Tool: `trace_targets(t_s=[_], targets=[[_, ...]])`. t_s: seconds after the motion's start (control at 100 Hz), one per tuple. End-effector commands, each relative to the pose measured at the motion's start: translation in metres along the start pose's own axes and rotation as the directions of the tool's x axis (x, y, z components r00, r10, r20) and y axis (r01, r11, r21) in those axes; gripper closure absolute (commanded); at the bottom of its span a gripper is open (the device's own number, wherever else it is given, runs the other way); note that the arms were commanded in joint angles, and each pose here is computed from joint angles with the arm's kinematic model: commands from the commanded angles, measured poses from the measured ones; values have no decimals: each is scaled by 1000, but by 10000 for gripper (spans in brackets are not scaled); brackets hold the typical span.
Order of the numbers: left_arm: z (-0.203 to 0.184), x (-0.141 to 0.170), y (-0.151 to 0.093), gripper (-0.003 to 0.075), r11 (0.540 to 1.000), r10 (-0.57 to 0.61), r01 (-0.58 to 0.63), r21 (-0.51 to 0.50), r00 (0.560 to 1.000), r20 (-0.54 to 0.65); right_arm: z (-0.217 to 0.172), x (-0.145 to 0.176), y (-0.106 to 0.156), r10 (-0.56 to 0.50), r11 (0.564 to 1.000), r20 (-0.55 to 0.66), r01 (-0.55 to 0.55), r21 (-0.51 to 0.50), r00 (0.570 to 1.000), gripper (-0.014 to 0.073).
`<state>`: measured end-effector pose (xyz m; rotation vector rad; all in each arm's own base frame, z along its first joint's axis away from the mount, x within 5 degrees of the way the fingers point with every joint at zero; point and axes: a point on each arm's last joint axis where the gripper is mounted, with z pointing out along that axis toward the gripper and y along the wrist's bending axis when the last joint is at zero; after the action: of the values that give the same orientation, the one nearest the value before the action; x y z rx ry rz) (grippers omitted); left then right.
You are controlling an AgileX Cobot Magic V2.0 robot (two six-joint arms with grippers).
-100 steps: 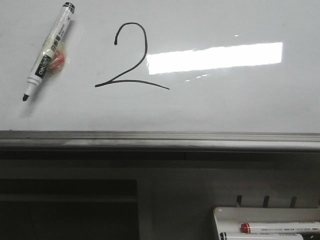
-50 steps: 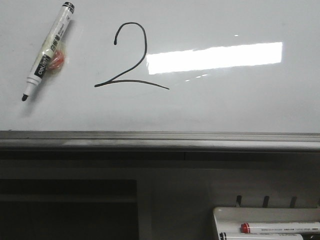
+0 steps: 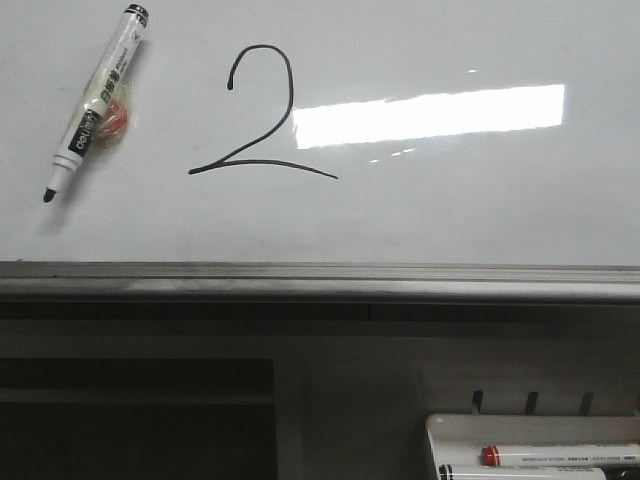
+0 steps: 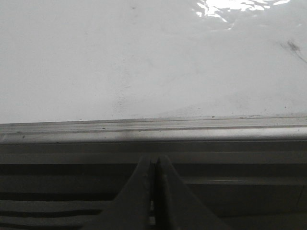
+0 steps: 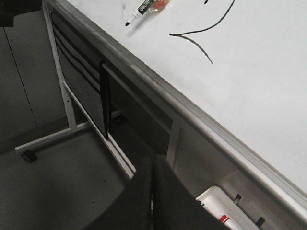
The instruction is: Write number 2 on whiteboard
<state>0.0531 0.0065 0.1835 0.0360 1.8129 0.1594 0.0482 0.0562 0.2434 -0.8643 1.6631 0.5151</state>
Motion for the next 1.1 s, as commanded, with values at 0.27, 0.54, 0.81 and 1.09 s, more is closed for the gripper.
trace_targets(t_s=[0.27,0.54,0.81,1.09], targets=[[-1,-2,0,741,1000,-9,9,-2,998,68,0,-6,-2,-12,1000,46,11,23,999,666],[-1,-2,0,741,1000,-9,9,-2,998,68,-1,-5,-19,-28,973,59,13,232,998,666],[-1,-2,0,741,1000,-9,9,-2,998,68,-11,8,-46,65,803,123,-125,582,990,666],[-1,-2,0,741,1000,-9,9,-2,998,68,-20,50,-42,125,656,246,-266,707,961,666]])
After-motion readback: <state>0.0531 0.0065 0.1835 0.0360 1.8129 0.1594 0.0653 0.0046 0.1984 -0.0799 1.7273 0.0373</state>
